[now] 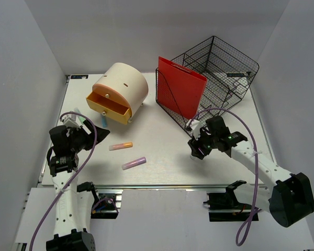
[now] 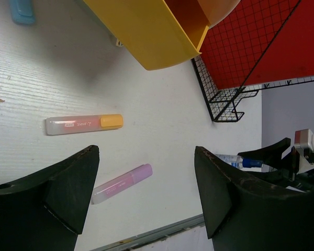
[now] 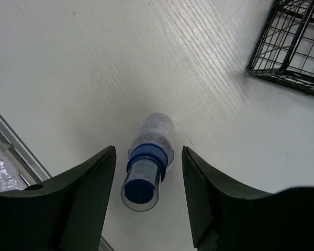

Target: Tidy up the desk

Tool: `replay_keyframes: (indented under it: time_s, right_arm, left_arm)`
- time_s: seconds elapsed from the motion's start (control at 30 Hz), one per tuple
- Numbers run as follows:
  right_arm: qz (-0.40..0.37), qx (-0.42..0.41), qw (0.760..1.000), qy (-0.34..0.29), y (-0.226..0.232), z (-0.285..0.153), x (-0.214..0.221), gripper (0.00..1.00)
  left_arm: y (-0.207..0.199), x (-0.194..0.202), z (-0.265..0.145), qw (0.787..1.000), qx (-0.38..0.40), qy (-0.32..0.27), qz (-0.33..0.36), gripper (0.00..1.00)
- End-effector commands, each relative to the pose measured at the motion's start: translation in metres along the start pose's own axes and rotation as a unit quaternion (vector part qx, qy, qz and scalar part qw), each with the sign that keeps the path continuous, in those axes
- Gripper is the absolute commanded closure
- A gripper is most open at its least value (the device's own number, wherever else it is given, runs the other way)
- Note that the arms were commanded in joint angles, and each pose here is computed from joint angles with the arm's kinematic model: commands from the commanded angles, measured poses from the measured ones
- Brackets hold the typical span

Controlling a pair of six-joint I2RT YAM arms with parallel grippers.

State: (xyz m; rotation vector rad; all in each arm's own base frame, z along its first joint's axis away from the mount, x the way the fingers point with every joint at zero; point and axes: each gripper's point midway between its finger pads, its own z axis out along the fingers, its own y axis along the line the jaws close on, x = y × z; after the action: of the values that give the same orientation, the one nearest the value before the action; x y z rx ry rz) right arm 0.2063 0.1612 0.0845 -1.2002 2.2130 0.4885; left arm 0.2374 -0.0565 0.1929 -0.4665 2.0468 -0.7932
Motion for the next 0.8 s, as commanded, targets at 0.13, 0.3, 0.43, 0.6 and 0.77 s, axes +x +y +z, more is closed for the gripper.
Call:
replay_keyframes:
  time_s: [0.13,0.3,0.43,0.6,0.77]
  right_arm:
    - [-0.004,-0.013,1.0,0.009,0.002,0.004,0.004,0.37]
    - [-0.006,-0.018,1.0,0.02,0.003,0.004,0.008,0.35]
    - [-0.007,-0.02,0.999,0.03,0.004,0.006,0.012,0.36]
    - [-0.01,-0.018,0.999,0.039,0.003,0.004,0.015,0.38]
    - [-0.01,-0.02,0.999,0.034,0.003,0.005,0.014,0.4]
  left_arm:
    - [-0.016,-0.011,-0.007,1.0,0.019,-0.015,0.019,0.17]
    - [-0.017,-0.012,-0.008,0.999,0.02,-0.016,0.019,0.17]
    - [-0.016,-0.011,-0.007,1.0,0.019,-0.015,0.018,0.17]
    - [-0.016,-0.011,-0.007,1.0,0.019,-0.014,0.019,0.17]
    - [-0.016,-0.01,-0.007,0.999,0.02,-0.014,0.02,0.17]
